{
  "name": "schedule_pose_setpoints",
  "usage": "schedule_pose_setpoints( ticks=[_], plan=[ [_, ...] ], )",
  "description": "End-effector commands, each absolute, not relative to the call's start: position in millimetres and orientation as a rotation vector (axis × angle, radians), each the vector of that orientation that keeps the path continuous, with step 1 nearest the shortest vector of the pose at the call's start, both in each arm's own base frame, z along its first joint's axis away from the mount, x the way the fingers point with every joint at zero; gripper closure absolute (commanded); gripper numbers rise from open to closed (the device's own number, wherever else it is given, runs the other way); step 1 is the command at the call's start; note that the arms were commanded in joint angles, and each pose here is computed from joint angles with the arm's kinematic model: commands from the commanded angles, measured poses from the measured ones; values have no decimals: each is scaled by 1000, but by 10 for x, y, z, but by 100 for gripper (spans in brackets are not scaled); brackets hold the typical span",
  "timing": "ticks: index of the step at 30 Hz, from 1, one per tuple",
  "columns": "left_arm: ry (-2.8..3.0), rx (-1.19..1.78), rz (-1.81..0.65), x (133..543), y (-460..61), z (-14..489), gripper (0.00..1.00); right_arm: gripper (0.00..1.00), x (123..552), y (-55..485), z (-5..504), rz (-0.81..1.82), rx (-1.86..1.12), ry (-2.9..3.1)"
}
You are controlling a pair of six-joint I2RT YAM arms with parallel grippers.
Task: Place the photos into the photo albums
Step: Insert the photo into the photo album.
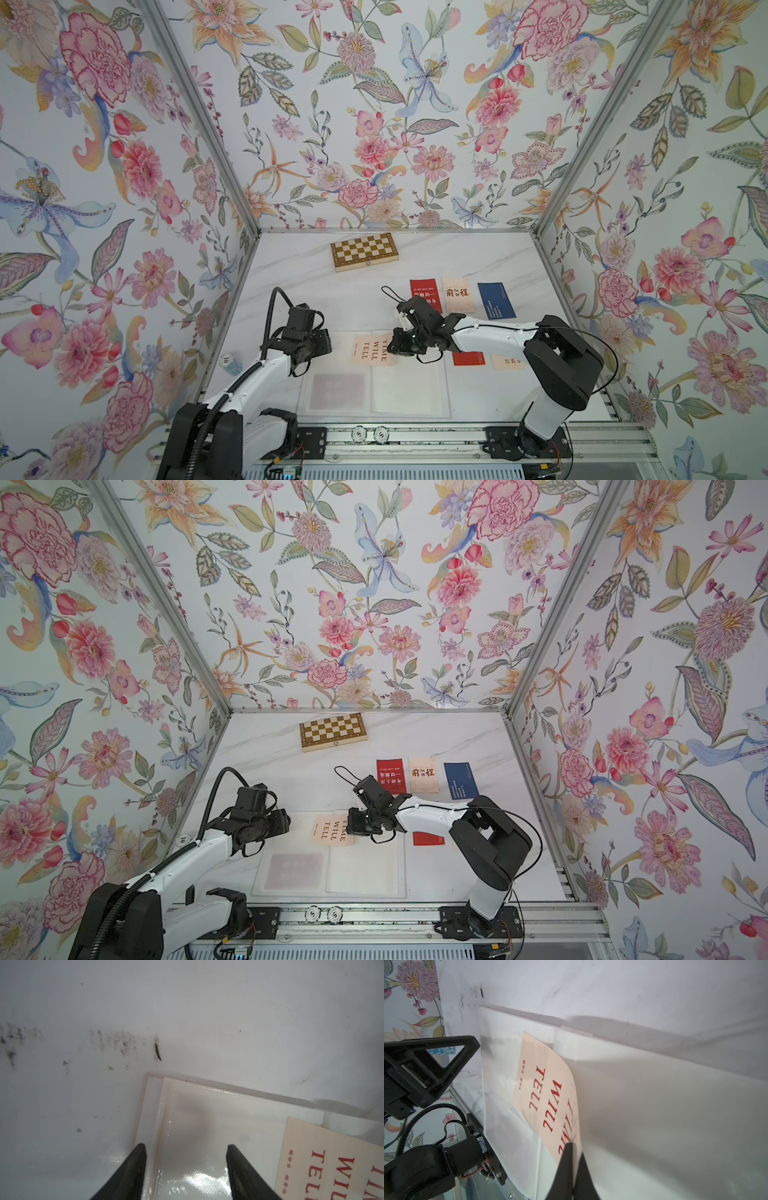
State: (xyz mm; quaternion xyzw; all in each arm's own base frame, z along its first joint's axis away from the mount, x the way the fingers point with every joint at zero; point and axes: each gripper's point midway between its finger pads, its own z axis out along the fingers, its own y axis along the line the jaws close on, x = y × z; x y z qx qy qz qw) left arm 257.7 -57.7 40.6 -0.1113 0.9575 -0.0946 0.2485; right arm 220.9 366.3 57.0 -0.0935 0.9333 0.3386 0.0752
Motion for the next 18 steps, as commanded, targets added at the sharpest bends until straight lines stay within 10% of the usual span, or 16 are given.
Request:
schedule_pose_setpoints(
  ticks=[1, 10, 18],
  plan=[
    [2608, -305, -192, 2557, -459, 397, 40, 100, 2271, 3867, 585, 1046, -332, 2769],
    [2609, -342, -184, 2558, -375, 319, 39, 65, 2314, 4000, 524, 1025, -352, 2792],
    [2613, -342, -211, 2577, -397, 296, 39, 61, 2330, 3740, 528, 904, -343, 2818]
  ],
)
